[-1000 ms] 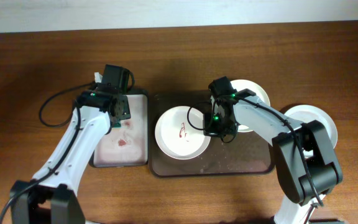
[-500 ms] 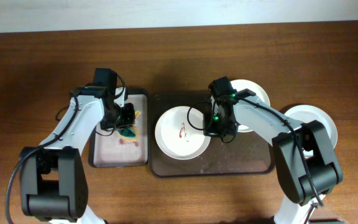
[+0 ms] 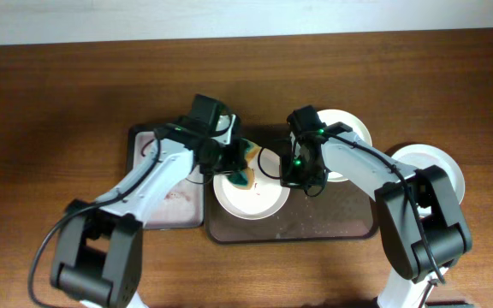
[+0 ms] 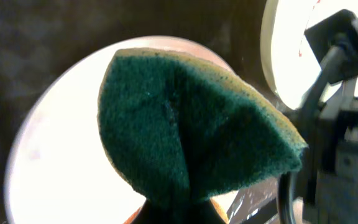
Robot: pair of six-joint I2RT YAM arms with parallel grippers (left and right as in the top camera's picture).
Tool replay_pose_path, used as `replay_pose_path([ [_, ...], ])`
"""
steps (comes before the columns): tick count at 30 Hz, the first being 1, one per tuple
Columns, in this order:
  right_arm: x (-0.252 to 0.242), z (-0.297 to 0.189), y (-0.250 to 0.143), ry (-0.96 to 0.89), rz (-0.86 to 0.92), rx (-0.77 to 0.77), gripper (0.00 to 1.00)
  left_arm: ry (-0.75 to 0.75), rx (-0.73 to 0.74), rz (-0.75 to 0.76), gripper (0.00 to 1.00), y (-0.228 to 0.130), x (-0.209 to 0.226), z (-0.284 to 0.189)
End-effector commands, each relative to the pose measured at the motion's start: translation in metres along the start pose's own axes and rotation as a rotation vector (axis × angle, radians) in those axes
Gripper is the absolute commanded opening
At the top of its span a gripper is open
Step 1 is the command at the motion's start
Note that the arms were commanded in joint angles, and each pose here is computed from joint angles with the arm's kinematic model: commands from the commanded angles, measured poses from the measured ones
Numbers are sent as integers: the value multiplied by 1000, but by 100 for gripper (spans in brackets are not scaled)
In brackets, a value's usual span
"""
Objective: Clean dirty plates on tray and stack at the side
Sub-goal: 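Scrub the held plate with the sponge in the left gripper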
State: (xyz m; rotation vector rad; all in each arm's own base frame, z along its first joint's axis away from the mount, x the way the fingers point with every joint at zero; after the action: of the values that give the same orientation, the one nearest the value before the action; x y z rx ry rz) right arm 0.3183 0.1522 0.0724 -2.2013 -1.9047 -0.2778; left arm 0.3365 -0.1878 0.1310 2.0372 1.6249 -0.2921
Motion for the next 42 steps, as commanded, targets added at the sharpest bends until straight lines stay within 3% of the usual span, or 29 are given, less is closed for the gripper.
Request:
replay_pose_path([
  [1, -4, 6, -7, -31, -13, 23, 4, -44, 70, -64, 0, -6, -6, 33],
  [7, -4, 6, -7, -32, -13, 23, 4, -64, 126, -28, 0, -16, -13, 70],
  [16, -4, 6, -8, -34, -12, 27, 4, 440, 87, -137, 0, -25, 42, 70],
  [20, -5, 6, -8, -36, -11, 30, 4, 536, 90, -131, 0, -26, 50, 62],
  [27, -5, 6, -8, -37, -11, 32, 4, 503, 33, -75, 0, -4, 18, 11],
  [30, -5, 6, -9, -37, -10, 32, 4, 403, -21, -67, 0, 5, -1, -6],
  [42, -5, 6, -9, -39, -9, 35, 4, 159, 51, -244, 0, -27, -18, 57],
])
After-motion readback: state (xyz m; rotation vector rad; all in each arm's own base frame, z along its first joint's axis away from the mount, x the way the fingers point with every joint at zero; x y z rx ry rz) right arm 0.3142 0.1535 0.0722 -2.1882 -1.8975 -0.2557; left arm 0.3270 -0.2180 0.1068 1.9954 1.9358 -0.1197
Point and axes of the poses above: each gripper's point midway between its finger pads, its own z axis out along the fingers, its own x axis along the line the jaws close on, y = z × x, the point moved 7 cm from there along -z, back along the fingers, and after that the axes turned 7 degrees about z, right-handed, at the moved point
